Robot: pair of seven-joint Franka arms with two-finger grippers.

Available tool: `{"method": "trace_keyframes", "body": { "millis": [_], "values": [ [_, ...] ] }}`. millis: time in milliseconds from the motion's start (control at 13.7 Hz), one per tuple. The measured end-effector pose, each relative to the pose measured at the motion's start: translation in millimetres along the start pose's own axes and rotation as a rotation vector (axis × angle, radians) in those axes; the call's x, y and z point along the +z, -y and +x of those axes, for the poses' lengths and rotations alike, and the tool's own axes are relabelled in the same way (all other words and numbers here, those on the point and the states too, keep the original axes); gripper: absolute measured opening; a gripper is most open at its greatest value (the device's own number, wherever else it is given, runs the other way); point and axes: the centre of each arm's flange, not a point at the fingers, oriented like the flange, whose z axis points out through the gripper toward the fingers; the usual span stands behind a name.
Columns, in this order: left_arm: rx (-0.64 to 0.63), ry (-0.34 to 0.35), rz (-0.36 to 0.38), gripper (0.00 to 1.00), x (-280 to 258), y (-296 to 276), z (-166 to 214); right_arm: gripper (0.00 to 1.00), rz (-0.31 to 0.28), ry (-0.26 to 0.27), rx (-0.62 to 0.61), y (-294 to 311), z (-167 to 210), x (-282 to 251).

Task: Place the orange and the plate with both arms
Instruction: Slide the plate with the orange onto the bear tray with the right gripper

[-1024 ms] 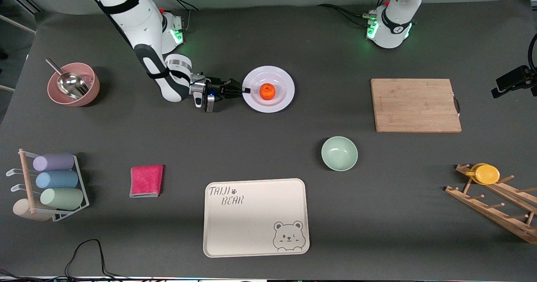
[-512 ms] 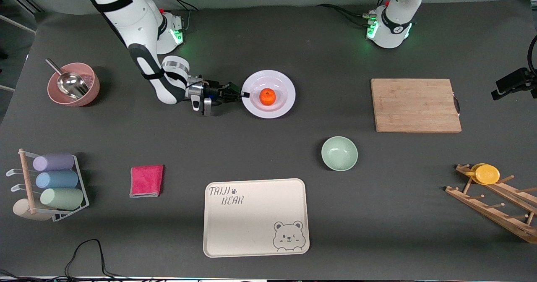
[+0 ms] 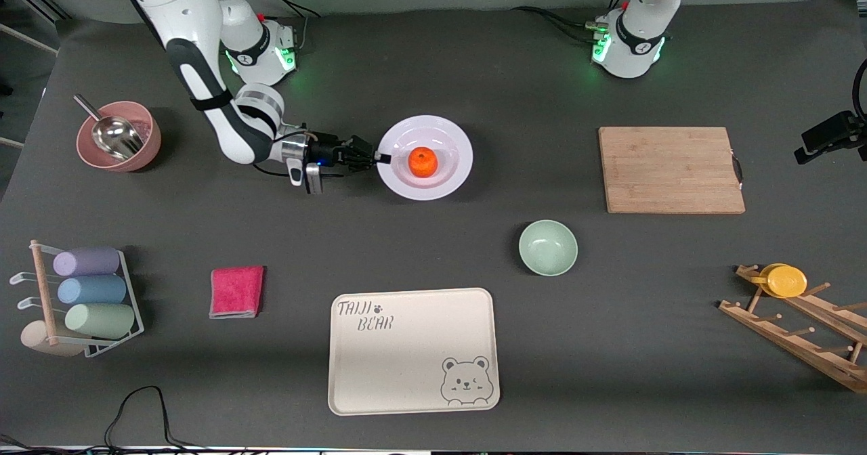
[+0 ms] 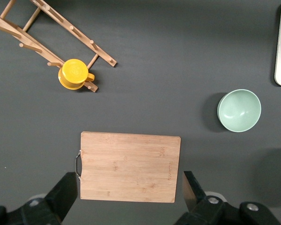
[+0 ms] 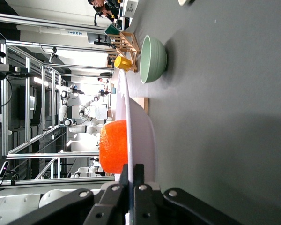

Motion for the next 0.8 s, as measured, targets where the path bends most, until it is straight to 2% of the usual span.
{"method": "trace_keyframes", "body": {
  "millis": [220,366,805],
  "values": [
    [-0.054,0.000,0.000,1.00,0.2,-10.4,0.2,0.04,0.013,-0.023,0.014,12.8,32.5,-8.1],
    [-0.056,0.000,0.000,1.00,0.5,-13.7,0.2,0.04,0.025,-0.029,0.010,25.2,67.0,-5.7],
    [-0.058,0.001,0.001,1.00,0.5,-13.8,-0.1,0.04,-0.007,-0.046,0.005,15.1,224.3,-5.2]
  ]
}}
